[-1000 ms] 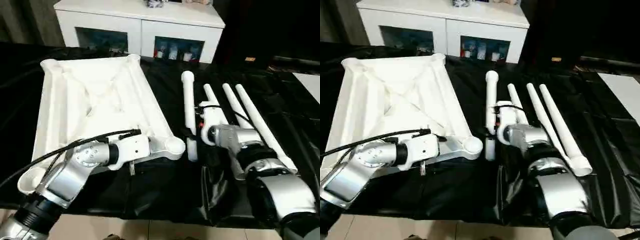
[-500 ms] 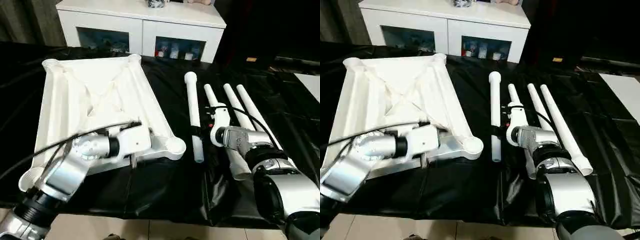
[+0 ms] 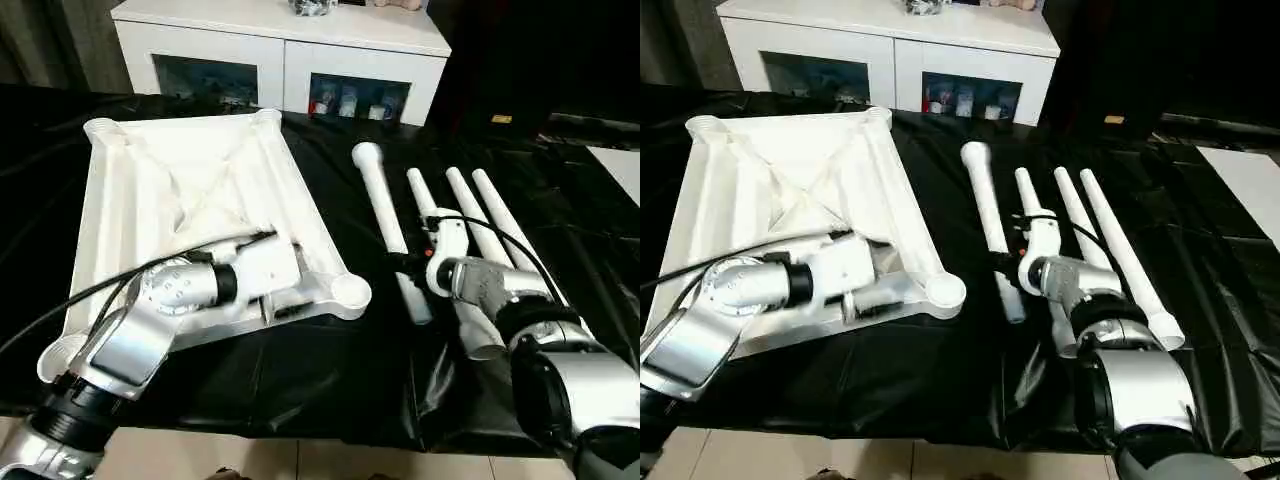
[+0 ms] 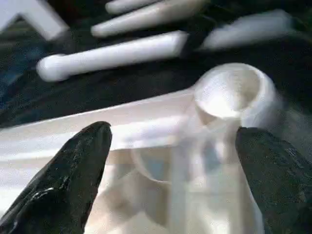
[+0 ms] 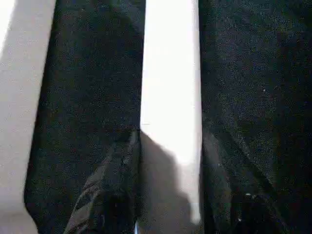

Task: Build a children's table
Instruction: Insert table leg to table base

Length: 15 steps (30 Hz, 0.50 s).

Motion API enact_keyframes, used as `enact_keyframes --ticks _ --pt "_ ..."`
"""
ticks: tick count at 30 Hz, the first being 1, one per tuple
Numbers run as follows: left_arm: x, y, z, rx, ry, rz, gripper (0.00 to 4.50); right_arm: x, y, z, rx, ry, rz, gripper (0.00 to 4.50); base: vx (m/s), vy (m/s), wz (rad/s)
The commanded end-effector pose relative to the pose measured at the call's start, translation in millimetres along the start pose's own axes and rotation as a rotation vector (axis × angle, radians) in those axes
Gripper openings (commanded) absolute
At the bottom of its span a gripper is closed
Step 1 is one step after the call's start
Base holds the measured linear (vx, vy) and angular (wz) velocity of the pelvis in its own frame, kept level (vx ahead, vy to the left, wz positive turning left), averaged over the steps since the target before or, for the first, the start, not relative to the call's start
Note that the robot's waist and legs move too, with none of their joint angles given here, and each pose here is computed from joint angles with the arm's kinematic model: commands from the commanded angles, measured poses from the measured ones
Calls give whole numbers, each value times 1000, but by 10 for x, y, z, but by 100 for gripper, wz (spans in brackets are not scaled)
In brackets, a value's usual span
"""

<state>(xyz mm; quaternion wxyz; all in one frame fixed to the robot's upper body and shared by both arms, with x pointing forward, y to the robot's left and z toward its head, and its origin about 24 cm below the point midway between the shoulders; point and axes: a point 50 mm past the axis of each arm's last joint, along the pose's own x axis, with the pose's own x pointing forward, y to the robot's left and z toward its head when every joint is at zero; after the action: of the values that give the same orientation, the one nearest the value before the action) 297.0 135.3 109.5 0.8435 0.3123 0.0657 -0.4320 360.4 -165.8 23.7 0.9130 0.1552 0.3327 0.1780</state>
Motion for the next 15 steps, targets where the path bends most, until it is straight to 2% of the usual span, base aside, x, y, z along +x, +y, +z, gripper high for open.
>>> enact_keyframes --ticks 1,2,4,5,6,7,8,10,11,12,13,14,15 --pt "-5 99 75 -41 -37 59 450 -41 -65 11 16 -20 -4 148 0 0 0" --pt "23 166 163 -154 -109 119 450 -59 -27 91 18 -70 63 145 0 0 0" --pt "57 217 225 -260 -164 170 450 -81 0 147 14 -103 113 143 0 0 0" --pt "107 271 278 -405 -213 234 450 -105 27 198 5 -134 158 143 0 0 0" --pt "137 292 301 -488 -234 263 450 -119 42 223 0 -151 179 142 0 0 0" --pt "142 294 305 -505 -238 265 450 -121 47 230 -3 -156 186 142 0 0 0" --pt "197 297 344 -666 -274 273 450 -152 99 291 -31 -208 246 142 0 0 0" --pt "262 267 430 -823 -334 222 450 -199 181 382 -58 -283 307 141 0 0 0" --pt "322 234 560 -954 -411 148 450 -274 312 481 -66 -368 396 141 0 0 0" --pt "356 231 620 -994 -442 125 450 -320 398 518 -66 -400 445 141 0 0 0" --pt "357 231 621 -995 -442 124 450 -321 401 519 -66 -400 447 141 0 0 0" --pt "400 241 674 -1035 -467 109 450 -381 526 541 -77 -428 516 141 0 0 0" --pt "418 244 683 -1042 -465 104 450 -400 574 542 -88 -436 539 141 0 0 0"
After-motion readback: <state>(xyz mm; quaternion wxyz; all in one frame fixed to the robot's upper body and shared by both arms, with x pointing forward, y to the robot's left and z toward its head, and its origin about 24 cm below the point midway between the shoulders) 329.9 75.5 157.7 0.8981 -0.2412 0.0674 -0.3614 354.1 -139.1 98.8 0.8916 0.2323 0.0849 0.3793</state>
